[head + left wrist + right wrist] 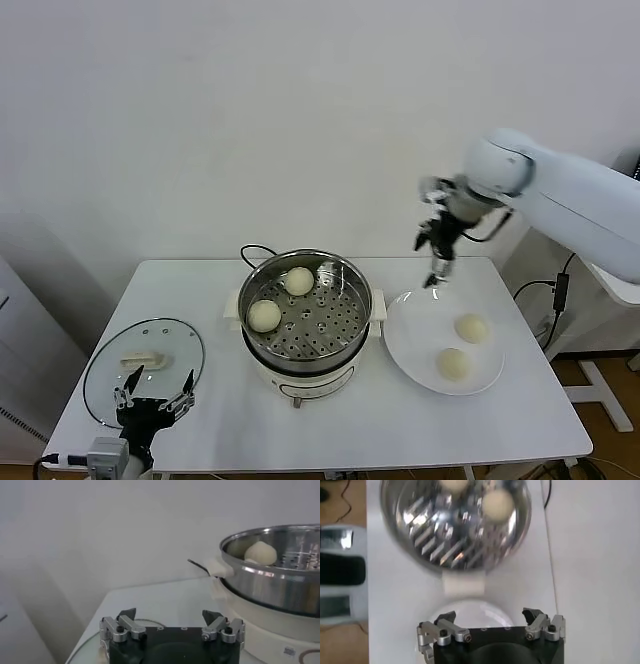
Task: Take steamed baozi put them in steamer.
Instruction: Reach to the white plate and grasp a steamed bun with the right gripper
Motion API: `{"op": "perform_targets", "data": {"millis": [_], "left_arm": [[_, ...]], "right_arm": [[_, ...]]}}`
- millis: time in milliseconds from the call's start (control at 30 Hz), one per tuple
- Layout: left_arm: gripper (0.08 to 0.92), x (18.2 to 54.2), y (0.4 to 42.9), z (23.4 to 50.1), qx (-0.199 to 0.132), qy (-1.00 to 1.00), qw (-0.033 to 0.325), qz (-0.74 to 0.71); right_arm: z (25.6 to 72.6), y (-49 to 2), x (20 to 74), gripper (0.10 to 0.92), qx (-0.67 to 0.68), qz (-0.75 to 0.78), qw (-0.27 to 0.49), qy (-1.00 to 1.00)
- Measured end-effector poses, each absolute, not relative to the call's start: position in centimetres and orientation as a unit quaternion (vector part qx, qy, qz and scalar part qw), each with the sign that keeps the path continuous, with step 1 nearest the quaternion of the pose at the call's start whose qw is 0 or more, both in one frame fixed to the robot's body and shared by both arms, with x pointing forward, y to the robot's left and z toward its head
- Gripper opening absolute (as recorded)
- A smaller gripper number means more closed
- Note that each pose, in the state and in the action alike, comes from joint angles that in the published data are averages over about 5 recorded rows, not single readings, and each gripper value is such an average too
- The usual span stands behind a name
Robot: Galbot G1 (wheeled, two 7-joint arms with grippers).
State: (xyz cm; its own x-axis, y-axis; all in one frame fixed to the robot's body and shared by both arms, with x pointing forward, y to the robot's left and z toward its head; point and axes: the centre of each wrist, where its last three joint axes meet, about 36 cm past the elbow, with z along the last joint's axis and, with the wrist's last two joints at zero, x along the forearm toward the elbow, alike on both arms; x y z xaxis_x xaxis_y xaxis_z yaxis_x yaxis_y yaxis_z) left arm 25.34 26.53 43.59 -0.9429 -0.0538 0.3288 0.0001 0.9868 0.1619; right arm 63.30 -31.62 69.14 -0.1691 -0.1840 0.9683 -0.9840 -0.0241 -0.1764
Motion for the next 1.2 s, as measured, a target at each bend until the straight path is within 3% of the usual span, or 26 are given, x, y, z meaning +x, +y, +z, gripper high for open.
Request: {"op": "perform_targets", "data": {"millis": [533, 1200], "left_arm": [[0.823, 24.8, 26.2, 43.4, 0.003, -0.982, 0.180, -0.062], [0.823, 25.0, 26.9, 42.2, 0.003, -0.978, 0.201, -0.062]], "right_arm": [[57.0, -37.2, 60.6, 0.823, 0.527, 0.518, 0.421, -0.526], [49.3, -35.3, 59.9, 0.823, 0.531, 0.534, 0.424, -0.503]]}}
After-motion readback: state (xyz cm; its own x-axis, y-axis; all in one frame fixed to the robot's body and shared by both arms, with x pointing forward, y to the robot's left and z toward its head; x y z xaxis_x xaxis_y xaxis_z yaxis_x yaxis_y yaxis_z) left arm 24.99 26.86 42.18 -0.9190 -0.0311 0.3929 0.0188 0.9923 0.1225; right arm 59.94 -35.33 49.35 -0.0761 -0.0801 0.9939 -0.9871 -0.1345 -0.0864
